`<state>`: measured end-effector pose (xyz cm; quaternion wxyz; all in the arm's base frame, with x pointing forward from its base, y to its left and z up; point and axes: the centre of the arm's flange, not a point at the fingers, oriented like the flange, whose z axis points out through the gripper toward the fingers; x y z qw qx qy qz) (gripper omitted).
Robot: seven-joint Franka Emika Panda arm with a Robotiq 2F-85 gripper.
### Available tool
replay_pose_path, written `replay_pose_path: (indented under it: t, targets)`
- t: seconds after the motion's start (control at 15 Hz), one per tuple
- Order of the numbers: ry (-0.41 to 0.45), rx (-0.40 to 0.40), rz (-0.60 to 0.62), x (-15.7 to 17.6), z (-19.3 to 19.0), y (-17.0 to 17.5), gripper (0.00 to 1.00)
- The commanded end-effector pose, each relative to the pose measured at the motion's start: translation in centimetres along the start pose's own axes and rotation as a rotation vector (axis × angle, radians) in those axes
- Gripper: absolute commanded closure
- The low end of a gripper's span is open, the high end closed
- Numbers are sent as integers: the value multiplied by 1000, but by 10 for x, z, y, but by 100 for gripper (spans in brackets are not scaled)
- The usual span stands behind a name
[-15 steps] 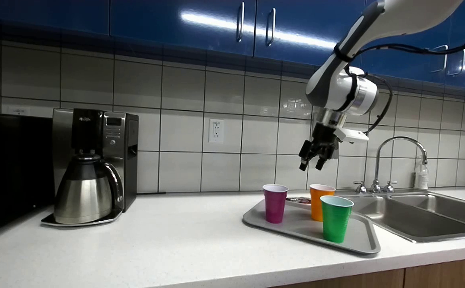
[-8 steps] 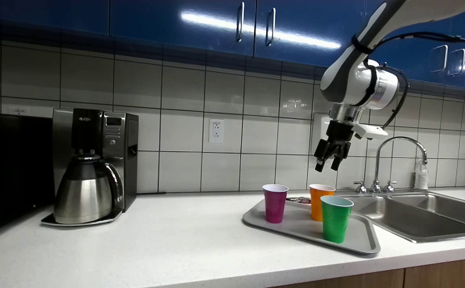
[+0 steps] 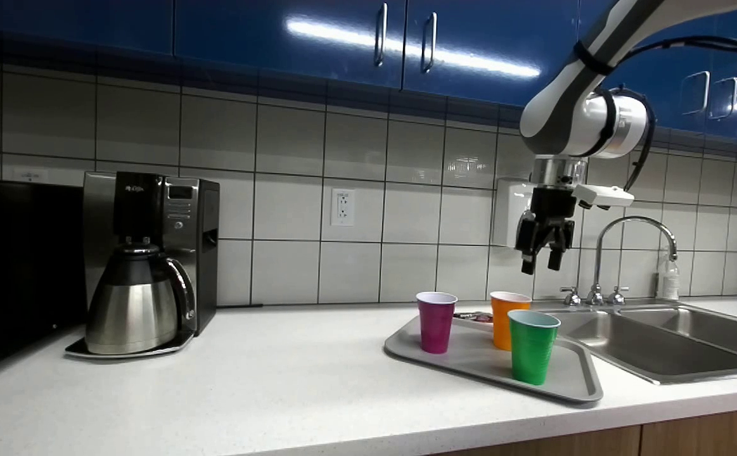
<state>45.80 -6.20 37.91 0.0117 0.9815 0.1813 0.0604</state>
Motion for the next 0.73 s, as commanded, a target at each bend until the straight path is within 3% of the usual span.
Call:
replay_pose_path:
  t: [0.0, 0.67]
  targets:
    - [-11, -1, 7, -1, 0, -1, 0]
    - [-22, 2, 12, -2, 1, -2, 0]
